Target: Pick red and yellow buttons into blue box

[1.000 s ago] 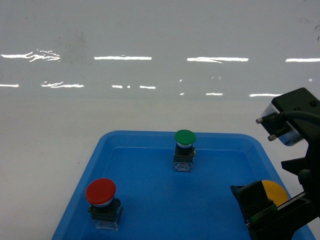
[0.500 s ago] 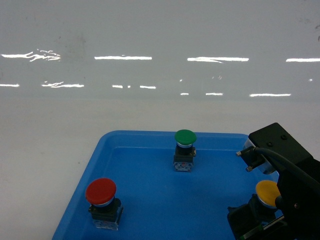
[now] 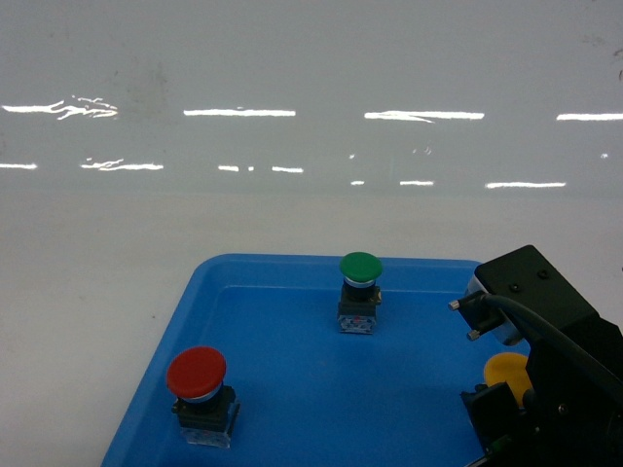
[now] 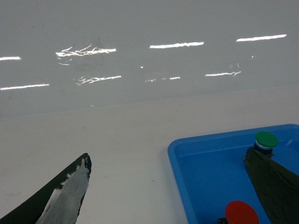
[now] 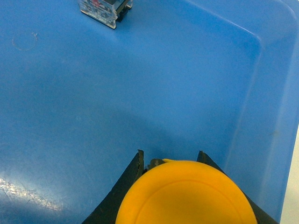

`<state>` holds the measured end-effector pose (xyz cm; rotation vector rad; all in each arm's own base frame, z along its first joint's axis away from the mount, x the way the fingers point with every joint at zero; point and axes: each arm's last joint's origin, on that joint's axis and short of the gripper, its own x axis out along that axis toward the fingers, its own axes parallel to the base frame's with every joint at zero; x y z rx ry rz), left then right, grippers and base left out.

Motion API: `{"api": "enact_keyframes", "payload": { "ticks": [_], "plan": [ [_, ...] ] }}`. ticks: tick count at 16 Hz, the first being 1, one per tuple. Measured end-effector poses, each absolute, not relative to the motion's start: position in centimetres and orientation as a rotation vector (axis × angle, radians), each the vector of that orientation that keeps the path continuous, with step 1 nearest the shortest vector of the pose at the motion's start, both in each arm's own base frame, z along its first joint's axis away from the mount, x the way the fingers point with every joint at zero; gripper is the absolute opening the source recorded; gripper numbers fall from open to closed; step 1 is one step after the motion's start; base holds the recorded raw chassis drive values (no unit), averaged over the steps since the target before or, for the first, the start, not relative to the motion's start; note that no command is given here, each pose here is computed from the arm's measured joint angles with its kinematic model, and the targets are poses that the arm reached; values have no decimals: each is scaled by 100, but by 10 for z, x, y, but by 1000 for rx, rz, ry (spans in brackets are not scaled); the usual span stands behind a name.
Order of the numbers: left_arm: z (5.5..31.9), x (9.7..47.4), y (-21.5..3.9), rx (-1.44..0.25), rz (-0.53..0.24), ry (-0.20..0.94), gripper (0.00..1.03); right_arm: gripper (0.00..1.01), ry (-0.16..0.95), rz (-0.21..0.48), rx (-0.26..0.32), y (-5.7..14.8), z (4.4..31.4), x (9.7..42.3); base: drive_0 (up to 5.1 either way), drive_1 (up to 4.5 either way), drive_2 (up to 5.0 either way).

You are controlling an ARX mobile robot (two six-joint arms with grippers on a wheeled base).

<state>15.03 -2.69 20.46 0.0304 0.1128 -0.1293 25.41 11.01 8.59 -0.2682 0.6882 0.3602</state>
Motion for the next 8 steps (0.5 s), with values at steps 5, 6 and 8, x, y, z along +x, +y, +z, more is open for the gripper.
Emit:
{"api": "enact_keyframes", "payload": {
  "ticks": [5, 6, 8],
  "plan": [
    [205, 150, -27, 30, -129, 113, 98, 29, 332, 202, -146, 52, 167, 222, 0, 0, 0],
    [205, 150, -27, 30, -129, 113, 98, 29, 286, 170, -127, 45, 176, 217, 0, 0, 0],
    [205, 150, -27, 30, -129, 113, 98, 29, 255, 143, -119, 40, 182, 211, 0, 0, 0]
  ]
}}
